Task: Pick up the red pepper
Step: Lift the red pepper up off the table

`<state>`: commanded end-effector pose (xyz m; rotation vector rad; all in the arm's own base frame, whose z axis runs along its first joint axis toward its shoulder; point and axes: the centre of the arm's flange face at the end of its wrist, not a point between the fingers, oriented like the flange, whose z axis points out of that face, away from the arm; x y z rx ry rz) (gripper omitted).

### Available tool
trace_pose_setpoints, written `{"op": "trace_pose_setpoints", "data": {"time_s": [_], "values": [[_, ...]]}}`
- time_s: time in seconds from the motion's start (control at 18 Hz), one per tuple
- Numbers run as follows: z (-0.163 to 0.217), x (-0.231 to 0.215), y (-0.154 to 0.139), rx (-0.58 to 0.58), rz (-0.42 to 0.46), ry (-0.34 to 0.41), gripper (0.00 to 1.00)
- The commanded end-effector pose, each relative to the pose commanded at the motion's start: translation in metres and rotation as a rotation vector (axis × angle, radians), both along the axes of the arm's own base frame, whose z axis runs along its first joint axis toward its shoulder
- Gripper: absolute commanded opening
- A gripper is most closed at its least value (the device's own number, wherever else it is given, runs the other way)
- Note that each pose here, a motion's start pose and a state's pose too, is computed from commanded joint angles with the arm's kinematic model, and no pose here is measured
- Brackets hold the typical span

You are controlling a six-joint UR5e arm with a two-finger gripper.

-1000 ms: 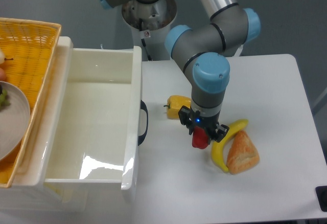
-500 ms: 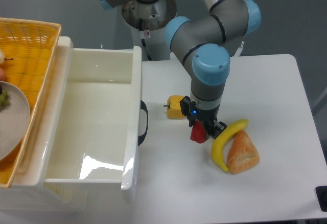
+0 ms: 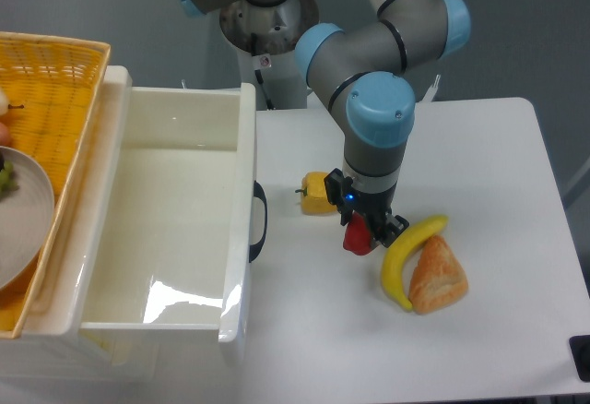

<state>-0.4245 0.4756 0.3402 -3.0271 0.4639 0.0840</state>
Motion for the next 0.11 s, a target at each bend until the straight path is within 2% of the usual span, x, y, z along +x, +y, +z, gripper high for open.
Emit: {"op": "trace_pose_setpoints", "data": {"time_s": [0.11], "values": [[-0.0008,-0.0002,0.0004,0.001,0.003,-0.001,0.52]]}}
